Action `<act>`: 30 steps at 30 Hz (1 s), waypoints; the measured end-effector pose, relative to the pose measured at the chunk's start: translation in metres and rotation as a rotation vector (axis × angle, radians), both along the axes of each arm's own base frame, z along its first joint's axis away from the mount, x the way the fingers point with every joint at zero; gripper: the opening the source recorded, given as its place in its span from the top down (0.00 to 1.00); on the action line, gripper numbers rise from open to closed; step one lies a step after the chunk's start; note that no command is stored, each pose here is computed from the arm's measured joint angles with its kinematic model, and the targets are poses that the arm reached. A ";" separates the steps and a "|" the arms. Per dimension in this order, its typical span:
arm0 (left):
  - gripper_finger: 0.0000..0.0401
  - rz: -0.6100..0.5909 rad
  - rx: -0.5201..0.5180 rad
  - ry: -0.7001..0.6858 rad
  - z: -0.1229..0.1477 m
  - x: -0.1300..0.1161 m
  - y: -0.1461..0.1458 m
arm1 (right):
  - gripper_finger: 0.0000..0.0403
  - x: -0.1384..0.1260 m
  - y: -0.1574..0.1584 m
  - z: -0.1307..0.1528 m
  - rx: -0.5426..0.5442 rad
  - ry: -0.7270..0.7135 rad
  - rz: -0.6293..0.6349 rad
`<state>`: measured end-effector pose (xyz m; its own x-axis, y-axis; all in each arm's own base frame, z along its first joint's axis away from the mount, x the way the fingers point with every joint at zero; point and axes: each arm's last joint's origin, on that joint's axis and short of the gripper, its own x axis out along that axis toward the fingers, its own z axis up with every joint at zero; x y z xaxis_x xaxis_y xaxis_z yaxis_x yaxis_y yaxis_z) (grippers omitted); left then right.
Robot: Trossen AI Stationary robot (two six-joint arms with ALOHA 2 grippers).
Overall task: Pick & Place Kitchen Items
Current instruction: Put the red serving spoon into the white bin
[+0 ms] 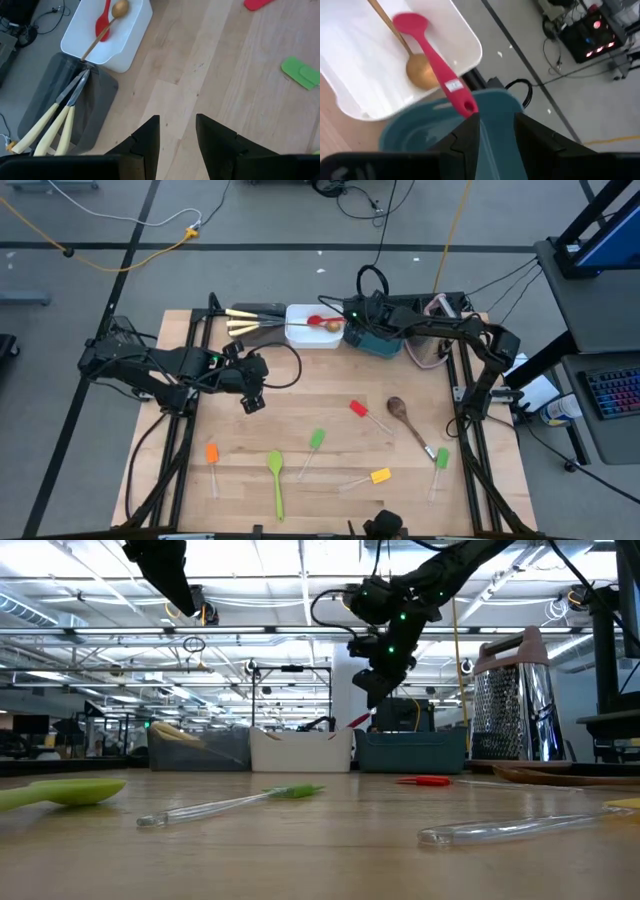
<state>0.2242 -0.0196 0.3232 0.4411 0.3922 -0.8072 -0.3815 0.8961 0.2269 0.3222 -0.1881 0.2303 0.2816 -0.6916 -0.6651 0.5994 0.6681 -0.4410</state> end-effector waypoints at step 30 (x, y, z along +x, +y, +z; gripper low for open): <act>0.67 0.001 0.000 -0.001 0.000 0.000 0.000 | 0.71 0.006 0.013 -0.032 -0.079 -0.124 0.235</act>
